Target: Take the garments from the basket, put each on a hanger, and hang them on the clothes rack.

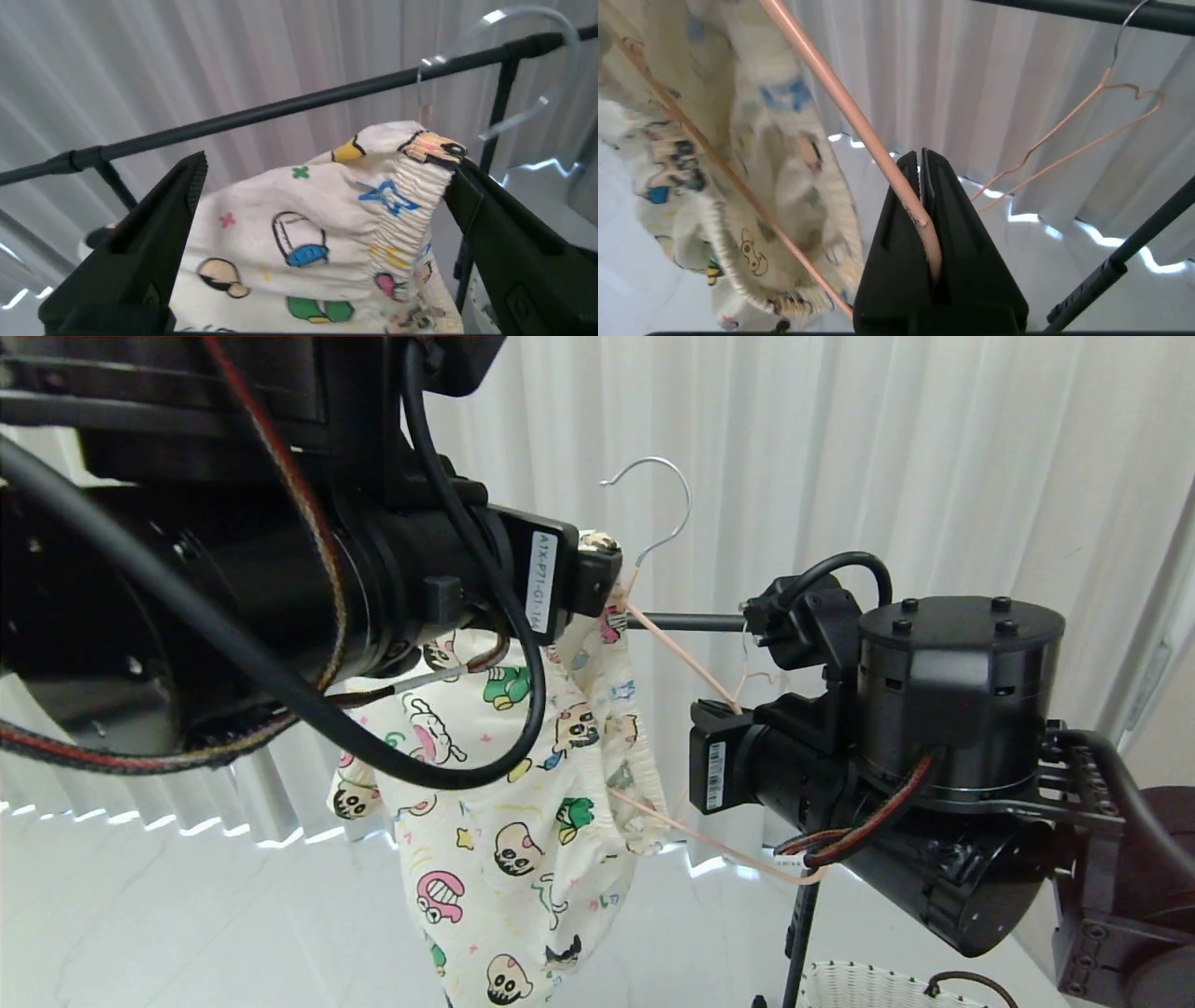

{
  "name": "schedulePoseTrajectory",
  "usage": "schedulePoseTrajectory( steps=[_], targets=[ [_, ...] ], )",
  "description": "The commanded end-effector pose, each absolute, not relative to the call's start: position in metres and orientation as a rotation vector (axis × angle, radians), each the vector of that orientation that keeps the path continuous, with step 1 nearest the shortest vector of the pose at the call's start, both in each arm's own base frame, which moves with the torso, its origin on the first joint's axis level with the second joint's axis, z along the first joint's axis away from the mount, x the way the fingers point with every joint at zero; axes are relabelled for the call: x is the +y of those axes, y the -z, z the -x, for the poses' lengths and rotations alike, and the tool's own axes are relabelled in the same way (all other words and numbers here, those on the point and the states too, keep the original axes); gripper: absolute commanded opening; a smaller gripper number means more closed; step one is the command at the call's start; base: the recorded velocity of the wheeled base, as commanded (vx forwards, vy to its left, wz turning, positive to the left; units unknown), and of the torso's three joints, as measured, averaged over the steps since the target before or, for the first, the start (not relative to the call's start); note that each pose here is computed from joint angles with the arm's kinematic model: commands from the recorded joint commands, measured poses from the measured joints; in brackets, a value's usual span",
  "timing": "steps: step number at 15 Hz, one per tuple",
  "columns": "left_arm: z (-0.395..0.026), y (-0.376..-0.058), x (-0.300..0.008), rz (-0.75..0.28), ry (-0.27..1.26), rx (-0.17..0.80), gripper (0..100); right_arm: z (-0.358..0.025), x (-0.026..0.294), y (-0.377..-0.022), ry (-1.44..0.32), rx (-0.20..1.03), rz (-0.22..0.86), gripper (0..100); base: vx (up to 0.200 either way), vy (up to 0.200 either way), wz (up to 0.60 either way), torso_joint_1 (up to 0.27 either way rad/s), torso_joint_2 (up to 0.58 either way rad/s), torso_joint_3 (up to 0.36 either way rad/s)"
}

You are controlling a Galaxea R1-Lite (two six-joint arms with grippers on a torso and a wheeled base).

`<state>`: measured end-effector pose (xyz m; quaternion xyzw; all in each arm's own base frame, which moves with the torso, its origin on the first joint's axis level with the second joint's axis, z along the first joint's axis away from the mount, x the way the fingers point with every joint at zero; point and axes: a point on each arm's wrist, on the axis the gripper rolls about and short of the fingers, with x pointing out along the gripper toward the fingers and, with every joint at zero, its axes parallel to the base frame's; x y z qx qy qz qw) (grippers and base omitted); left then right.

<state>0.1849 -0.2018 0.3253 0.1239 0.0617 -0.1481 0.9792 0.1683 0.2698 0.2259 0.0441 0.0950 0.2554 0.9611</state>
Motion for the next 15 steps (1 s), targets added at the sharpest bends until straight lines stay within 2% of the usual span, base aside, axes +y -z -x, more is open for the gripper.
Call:
schedulePoseTrajectory(
  steps=[1, 6, 11, 13, 15],
  targets=[
    [-0.181, -0.316, -0.209, -0.274, 0.325, 0.145, 100, -0.170, 0.268, -0.228, -0.506, 0.180, -0.102, 0, 0.000, 0.000, 0.00, 0.000, 0.00, 0.000],
    [-0.162, -0.303, -0.186, -0.304, 0.333, 0.171, 100, -0.178, 0.258, -0.233, -0.459, 0.158, -0.099, 0, 0.000, 0.000, 0.00, 0.000, 0.00, 0.000],
    [-0.138, -0.289, -0.143, -0.306, 0.308, 0.188, 100, -0.168, 0.242, -0.228, -0.467, 0.154, 0.007, 0, 0.000, 0.000, 0.00, 0.000, 0.00, 0.000],
    [-0.127, -0.293, -0.120, -0.254, 0.426, 0.161, 100, -0.154, 0.229, -0.223, -0.488, 0.155, 0.029, 0, 0.000, 0.000, 0.00, 0.000, 0.00, 0.000],
    [-0.126, -0.289, -0.102, -0.275, 0.525, 0.154, 100, -0.144, 0.222, -0.218, -0.514, 0.136, 0.037, 0, 0.000, 0.000, 0.00, 0.000, 0.00, 0.000]
  ],
)
